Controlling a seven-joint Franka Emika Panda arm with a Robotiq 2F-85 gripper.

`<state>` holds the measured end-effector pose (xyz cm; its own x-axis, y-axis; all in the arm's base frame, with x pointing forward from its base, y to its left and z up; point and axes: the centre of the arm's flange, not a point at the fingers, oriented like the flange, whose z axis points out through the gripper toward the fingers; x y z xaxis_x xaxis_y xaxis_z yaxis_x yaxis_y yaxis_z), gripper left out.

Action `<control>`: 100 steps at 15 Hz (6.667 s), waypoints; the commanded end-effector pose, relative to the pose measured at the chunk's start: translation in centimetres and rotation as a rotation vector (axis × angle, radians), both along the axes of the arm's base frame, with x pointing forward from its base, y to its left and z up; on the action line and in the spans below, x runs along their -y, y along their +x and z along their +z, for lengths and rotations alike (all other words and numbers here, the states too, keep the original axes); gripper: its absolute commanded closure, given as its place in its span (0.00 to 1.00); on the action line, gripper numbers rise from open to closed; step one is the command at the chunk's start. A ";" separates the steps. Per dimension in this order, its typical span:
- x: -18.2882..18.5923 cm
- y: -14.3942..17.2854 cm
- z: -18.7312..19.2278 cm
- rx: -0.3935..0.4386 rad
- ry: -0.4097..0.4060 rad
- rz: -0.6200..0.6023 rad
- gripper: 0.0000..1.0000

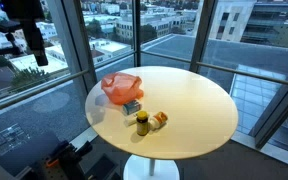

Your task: Pick up the yellow and brown bottle and put it in the plastic bag

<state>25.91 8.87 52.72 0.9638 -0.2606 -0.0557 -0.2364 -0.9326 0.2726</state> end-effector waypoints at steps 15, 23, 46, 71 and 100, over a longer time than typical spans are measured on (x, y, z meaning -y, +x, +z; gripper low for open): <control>2.3 6.5 0.7 0.198 -0.001 -0.044 0.00; 10.4 11.1 -3.5 0.203 0.076 -0.186 0.00; 15.1 15.8 -13.0 0.253 0.121 -0.250 0.00; 20.6 19.9 -23.9 0.201 0.155 -0.350 0.51; 3.2 25.7 -8.4 0.215 0.215 -0.040 0.80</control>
